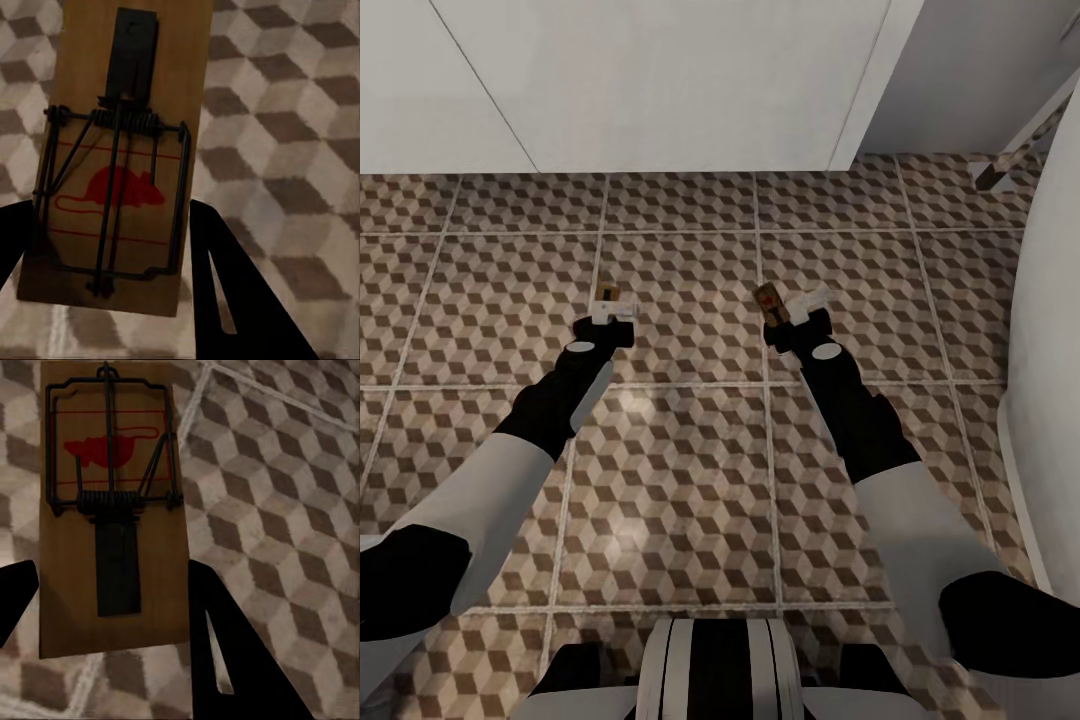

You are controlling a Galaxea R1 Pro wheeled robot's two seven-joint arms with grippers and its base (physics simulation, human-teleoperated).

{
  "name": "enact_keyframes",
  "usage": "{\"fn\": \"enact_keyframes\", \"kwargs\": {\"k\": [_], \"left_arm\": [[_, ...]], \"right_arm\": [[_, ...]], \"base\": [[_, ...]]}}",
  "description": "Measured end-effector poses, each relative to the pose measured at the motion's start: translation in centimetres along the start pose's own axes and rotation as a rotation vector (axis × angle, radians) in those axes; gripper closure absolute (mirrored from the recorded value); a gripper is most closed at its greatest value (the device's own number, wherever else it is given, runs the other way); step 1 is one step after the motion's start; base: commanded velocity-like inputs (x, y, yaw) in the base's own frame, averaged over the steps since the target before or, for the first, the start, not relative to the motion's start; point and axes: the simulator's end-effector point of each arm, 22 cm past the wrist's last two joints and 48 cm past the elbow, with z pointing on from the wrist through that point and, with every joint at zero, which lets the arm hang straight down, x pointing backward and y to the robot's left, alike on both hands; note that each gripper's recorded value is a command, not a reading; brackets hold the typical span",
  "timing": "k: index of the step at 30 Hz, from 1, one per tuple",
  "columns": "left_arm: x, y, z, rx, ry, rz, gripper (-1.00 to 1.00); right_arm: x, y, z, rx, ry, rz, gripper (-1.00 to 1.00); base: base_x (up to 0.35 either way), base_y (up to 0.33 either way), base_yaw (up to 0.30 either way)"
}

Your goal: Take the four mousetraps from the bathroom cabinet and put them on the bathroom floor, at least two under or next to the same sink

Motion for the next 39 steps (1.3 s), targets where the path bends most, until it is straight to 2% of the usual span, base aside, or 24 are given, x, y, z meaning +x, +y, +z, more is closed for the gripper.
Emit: {"fn": "enact_keyframes", "kwargs": {"k": [6,11,17,23,26,28,31,33,35,37,39], "left_arm": [[2.3,0.4,0.5,0.002,0.053,0.000,1.00],[3.5,0.0,0.7,0.049,0.086,-0.039,1.00],[7.5,0.0,1.0,0.052,0.178,-0.049,1.00],[9.3,0.2,1.0,0.046,0.215,-0.047,1.00],[11.4,0.7,1.0,0.034,0.259,-0.044,1.00],[11.3,0.7,1.1,0.035,0.256,-0.046,1.00],[9.8,0.2,1.1,0.048,0.225,-0.049,1.00],[8.5,-0.1,1.1,0.065,0.199,-0.050,1.00],[6.2,-0.4,1.0,0.087,0.148,-0.049,1.00],[4.0,-0.3,0.8,0.097,0.103,-0.047,1.00],[2.8,-0.1,0.6,0.100,0.081,-0.044,1.00]], "right_arm": [[1.6,0.2,1.2,-0.008,0.053,-0.011,1.00],[5.5,1.2,2.3,-0.033,0.142,-0.025,1.00],[2.7,2.4,3.7,-0.056,0.128,-0.026,1.00],[1.7,3.7,4.5,-0.081,0.106,-0.030,1.00],[1.1,4.8,4.7,-0.096,0.099,-0.030,1.00],[0.3,4.7,4.7,-0.095,0.069,-0.028,1.00],[-2.3,4.4,4.7,-0.092,-0.023,-0.021,1.00],[-4.0,4.2,4.5,-0.087,-0.072,-0.018,1.00],[-6.3,3.7,4.0,-0.076,-0.127,-0.014,1.00],[-7.8,3.1,3.6,-0.065,-0.153,-0.010,1.00],[-8.4,2.7,3.3,-0.055,-0.143,-0.009,1.00]], "base": [[0.000,0.000,0.000],[0.000,0.000,0.000],[0.000,0.000,0.000],[0.000,0.000,0.000],[0.000,0.000,0.000],[0.000,0.000,0.000],[0.000,0.000,0.000],[0.000,0.000,0.000],[0.000,0.000,0.000],[0.000,0.000,0.000],[0.000,0.000,0.000]]}}
